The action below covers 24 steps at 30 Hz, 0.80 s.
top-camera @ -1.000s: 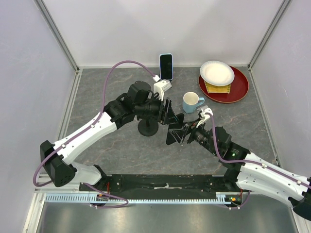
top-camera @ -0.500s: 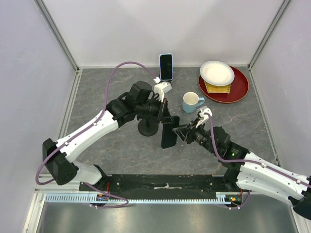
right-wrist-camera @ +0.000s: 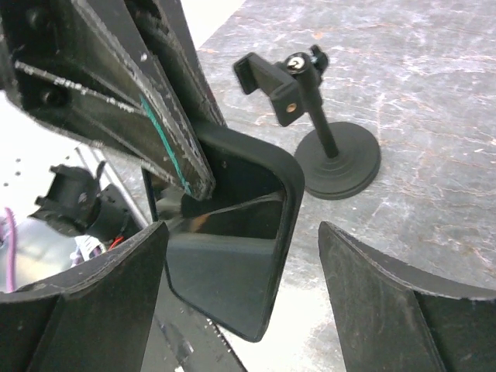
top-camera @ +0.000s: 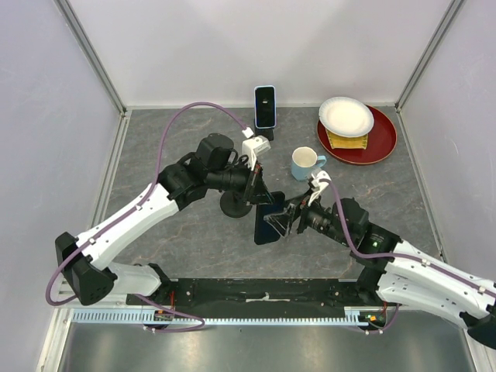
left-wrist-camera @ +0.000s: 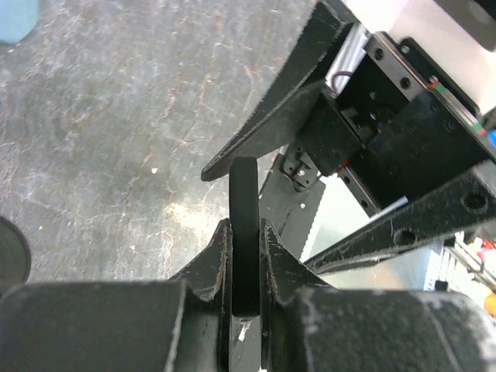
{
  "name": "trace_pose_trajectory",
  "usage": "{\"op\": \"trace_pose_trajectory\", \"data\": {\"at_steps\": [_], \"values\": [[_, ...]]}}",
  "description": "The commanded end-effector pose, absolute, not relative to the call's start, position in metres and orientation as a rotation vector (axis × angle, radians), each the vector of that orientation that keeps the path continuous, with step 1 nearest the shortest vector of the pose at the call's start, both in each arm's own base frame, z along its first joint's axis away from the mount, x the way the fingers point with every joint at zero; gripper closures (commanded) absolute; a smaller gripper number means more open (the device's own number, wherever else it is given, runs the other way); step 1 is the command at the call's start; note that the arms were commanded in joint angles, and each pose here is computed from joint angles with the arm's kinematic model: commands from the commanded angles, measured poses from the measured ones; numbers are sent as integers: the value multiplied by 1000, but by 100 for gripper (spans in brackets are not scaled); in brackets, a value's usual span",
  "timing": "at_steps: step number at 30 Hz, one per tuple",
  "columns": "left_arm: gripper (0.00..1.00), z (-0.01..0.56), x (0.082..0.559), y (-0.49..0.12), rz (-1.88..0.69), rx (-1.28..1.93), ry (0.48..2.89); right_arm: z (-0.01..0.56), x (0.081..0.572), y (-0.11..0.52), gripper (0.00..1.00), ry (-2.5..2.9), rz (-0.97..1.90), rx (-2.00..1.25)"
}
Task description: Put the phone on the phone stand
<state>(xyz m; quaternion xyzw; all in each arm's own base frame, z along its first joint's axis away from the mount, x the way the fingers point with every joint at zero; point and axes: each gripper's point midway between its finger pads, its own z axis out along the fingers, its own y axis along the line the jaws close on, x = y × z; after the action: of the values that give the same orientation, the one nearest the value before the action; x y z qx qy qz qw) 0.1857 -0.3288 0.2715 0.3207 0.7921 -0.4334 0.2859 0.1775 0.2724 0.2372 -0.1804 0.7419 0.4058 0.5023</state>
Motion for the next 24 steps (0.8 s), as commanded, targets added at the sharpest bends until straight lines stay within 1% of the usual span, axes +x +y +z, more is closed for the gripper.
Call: {"op": "trace_pose_trajectory", "data": {"at_steps": [1, 6, 11, 13, 21, 24], "values": [[98, 332, 158, -334, -1304, 1064, 1823, 248, 148, 274, 14, 1718, 1118, -542], [98, 368, 131, -335, -1452, 1241, 1623, 248, 131, 271, 13, 1668, 1193, -585], [98, 385, 117, -333, -1515, 1368, 1473, 266, 103, 277, 13, 1525, 1372, -663], [98, 387, 112, -333, -1541, 1413, 1426, 264, 96, 278, 14, 1506, 1418, -675], [98, 371, 114, -332, -1572, 1451, 1407, 270, 80, 284, 19, 1405, 1535, -730], [98, 365, 113, -329, -1601, 1449, 1395, 271, 78, 287, 24, 1381, 1563, -740]]}}
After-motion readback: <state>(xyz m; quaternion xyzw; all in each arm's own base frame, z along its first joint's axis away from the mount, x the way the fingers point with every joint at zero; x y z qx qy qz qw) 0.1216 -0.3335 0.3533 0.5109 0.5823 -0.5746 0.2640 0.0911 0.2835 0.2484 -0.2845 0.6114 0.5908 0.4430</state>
